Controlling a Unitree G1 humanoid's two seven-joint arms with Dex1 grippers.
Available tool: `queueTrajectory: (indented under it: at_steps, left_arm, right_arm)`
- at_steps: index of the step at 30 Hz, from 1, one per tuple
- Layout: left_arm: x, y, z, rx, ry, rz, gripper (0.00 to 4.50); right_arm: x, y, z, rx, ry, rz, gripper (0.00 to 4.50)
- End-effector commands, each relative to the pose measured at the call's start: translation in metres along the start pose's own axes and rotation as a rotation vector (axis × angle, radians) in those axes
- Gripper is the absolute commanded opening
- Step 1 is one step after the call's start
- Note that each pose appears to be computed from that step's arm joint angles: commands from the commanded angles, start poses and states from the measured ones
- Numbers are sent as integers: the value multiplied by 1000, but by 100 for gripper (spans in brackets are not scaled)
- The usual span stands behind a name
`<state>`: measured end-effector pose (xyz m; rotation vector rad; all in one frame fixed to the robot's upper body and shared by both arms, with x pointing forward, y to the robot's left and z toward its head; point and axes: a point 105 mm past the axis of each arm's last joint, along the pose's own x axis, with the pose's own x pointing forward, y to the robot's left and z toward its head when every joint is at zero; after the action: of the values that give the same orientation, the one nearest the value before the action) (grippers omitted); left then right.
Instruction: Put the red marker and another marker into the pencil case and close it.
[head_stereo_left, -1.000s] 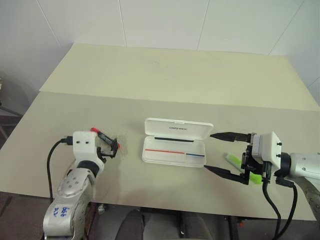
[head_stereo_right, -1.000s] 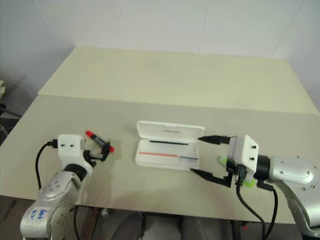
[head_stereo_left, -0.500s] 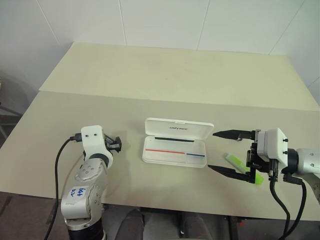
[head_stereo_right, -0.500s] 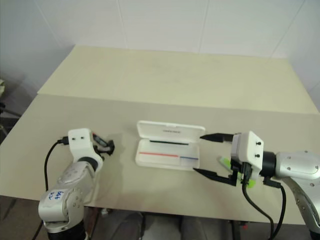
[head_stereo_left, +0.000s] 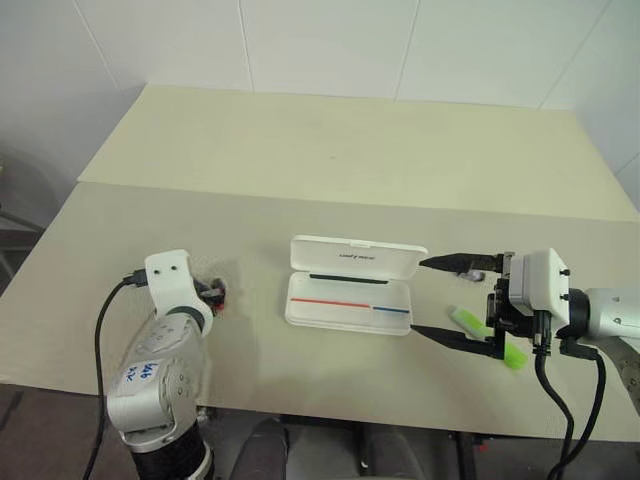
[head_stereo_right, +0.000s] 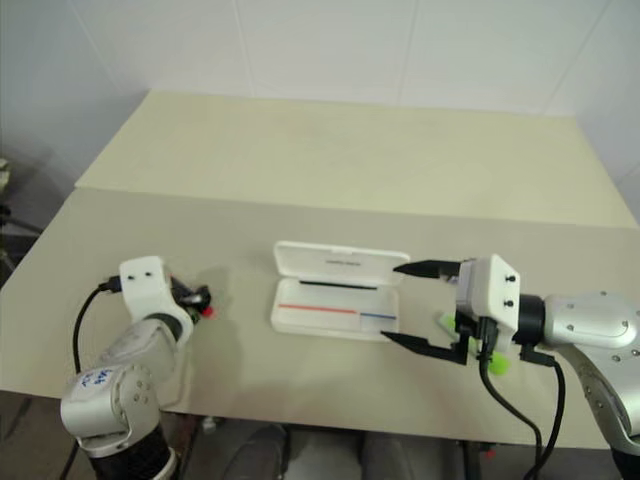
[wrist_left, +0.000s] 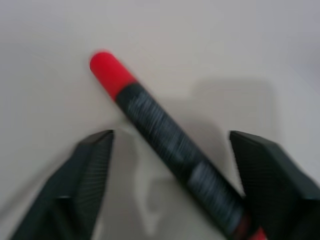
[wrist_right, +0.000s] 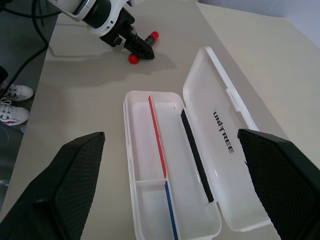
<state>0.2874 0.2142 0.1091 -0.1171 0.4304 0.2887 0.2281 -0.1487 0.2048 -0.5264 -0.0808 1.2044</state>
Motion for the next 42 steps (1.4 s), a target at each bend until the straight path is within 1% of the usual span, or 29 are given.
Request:
queueTrajectory:
  at_steps: [1,2,4,6,7,10,14,20,22,24,26,27,29,32,35,37,39,41,42]
  left_arm:
    - [1,6,11,0,-14,12,250]
    - [2,7,12,1,-10,12,209]
    - [2,11,12,6,1,25,145]
    - [3,14,12,13,9,37,71]
    - [3,15,12,9,14,40,58]
    - [3,17,13,3,18,45,58]
    - [6,20,24,9,-30,43,58]
    - [5,22,66,84,-228,14,58]
    - [2,19,81,191,-316,-16,58]
    - [-6,7,98,312,-435,-96,58]
    - [-19,-16,112,459,-584,-230,58]
    - [-24,-24,115,513,-633,-286,58]
    - [-31,-33,114,568,-692,-370,58]
    - [-41,-38,108,703,-761,-476,58]
    - [-41,-29,103,768,-772,-502,58]
    - [-42,-22,104,841,-796,-522,58]
    - [-41,-16,106,877,-810,-527,58]
    - [-44,-12,109,916,-835,-572,58]
    - [-49,-14,106,956,-850,-631,58]
  right_arm:
    - [2,-2,4,-18,-30,-20,450]
    - [3,-2,4,-17,-33,-23,450]
    - [4,-1,4,-15,-39,-31,450]
    - [5,-1,3,-15,-42,-38,450]
    - [5,0,3,-15,-43,-39,450]
    - [6,-1,3,-14,-46,-50,450]
    - [7,-1,2,-15,-48,-60,450]
    - [7,-8,-2,-9,-49,-114,450]
    - [7,-11,-2,-9,-53,-130,450]
    - [7,-12,-2,-8,-56,-135,450]
    - [6,-12,-2,-7,-57,-134,450]
    - [6,-11,-1,-7,-58,-133,450]
    - [6,-11,0,-8,-60,-131,450]
    - [3,-10,6,-8,-73,-132,450]
    - [-2,-13,18,8,-107,-157,450]
    - [-5,-11,28,9,-121,-161,450]
    - [-6,-8,33,10,-125,-157,450]
    - [-5,-1,40,20,-149,-143,450]
    - [-4,2,44,16,-165,-131,450]
